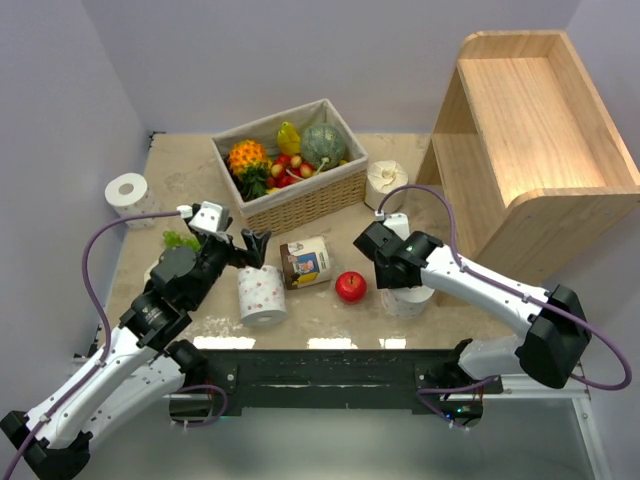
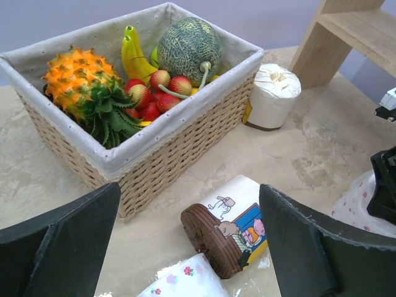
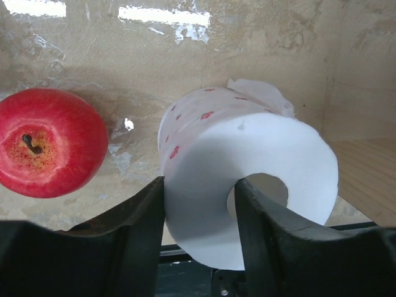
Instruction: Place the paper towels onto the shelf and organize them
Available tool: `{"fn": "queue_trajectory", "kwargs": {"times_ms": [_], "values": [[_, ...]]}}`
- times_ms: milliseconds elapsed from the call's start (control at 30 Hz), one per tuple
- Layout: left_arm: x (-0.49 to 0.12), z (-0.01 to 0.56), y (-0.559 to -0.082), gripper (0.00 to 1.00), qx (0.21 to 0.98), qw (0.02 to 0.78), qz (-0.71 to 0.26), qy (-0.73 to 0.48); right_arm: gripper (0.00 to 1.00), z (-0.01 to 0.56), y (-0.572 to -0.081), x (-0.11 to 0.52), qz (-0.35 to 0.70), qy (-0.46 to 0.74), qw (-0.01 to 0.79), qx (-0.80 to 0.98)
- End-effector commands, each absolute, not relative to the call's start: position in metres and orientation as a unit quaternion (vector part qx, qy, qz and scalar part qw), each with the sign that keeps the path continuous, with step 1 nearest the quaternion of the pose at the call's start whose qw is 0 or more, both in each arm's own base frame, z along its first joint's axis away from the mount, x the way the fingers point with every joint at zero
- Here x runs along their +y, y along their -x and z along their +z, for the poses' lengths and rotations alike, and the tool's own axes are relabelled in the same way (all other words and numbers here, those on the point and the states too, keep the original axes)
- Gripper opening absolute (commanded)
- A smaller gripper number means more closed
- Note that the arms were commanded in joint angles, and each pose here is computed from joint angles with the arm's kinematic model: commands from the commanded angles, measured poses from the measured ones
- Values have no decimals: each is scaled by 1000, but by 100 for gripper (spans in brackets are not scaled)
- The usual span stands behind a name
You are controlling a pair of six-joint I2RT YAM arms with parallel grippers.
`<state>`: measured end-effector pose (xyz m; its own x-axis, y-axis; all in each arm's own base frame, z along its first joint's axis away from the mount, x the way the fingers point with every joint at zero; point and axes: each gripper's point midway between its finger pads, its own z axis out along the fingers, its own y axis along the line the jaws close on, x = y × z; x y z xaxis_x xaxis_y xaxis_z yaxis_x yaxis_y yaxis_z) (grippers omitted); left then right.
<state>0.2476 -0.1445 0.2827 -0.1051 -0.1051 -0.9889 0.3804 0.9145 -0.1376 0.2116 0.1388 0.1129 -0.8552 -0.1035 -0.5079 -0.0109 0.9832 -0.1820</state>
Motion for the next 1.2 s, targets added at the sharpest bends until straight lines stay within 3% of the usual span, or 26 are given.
{"fn": "queue_trajectory", "kwargs": {"times_ms": [0,267,700,933,1167], "values": [[-136,296,-249,99,708,680,-176,-76,45,117,-219,146,-74,34,280,956],[-133,299,-248,99,703,685,-176,-73,35,169,-236,155,-62,92,321,941],[-132,302,-244,99,698,690,-176,-78,33,392,-293,207,36,182,525,831],[-132,303,-243,99,697,690,-179,-80,35,506,-320,176,-60,177,662,726],[-131,304,-242,99,694,693,-181,-79,38,579,-318,130,-162,124,718,666]]}}
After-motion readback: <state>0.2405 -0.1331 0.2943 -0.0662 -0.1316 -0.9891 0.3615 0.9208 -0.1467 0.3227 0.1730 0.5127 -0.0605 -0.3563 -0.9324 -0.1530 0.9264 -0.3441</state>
